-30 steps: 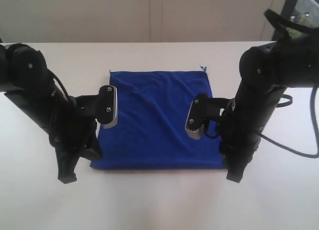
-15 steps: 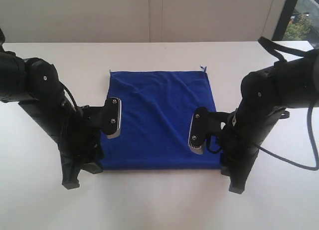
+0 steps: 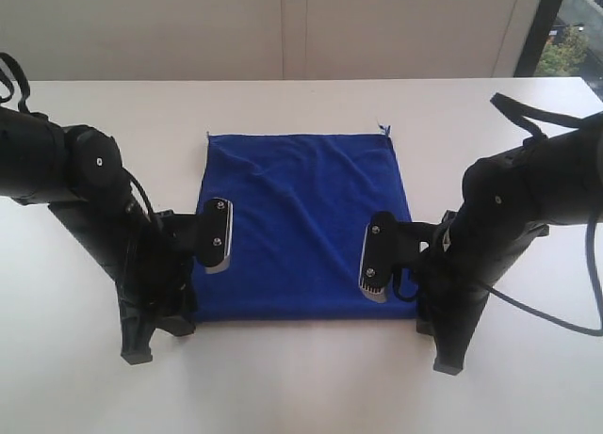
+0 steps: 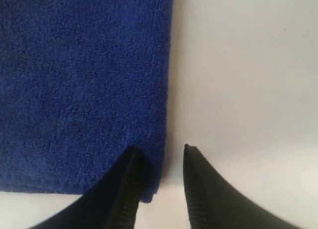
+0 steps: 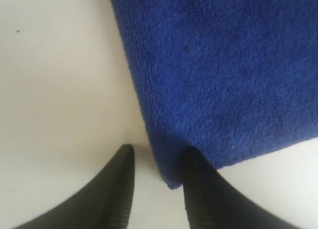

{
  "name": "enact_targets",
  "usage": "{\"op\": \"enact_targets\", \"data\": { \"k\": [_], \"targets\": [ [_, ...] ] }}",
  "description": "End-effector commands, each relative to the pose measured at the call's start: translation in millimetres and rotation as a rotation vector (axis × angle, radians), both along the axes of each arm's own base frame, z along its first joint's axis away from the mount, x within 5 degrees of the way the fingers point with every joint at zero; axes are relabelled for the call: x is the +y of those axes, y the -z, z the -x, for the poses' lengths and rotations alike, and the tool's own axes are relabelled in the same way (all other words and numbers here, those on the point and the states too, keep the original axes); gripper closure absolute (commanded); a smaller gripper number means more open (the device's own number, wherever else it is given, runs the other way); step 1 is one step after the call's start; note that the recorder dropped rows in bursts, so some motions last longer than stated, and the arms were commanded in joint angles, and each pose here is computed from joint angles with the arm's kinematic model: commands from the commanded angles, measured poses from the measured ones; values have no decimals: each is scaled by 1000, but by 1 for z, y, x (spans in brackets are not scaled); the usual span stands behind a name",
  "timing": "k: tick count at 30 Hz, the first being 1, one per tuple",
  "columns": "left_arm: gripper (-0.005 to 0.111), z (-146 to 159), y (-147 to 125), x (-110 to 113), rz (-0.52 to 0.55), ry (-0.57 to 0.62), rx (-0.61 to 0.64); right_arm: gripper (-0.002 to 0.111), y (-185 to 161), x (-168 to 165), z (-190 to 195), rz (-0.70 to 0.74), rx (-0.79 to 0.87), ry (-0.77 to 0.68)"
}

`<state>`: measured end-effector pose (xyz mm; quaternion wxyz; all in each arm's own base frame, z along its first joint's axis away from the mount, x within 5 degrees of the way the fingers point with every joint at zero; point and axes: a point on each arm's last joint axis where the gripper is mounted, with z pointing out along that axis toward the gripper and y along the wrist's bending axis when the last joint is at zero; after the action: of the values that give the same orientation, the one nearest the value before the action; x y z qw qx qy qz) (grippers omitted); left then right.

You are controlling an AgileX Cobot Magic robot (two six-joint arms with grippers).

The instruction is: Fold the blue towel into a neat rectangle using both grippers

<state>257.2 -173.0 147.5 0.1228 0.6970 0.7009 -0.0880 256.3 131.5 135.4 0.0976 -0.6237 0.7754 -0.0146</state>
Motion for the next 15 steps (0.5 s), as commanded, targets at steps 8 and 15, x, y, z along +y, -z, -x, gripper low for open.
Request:
{"op": "enact_targets", "data": {
  "k": [8,15],
  "targets": [
    [92,0,5,0,-6,-1,24,93,2,-1,4,9,25,-5],
    [107,-1,5,1,-13,6,15,104,2,-1,3,9,19,-8]
  ]
}}
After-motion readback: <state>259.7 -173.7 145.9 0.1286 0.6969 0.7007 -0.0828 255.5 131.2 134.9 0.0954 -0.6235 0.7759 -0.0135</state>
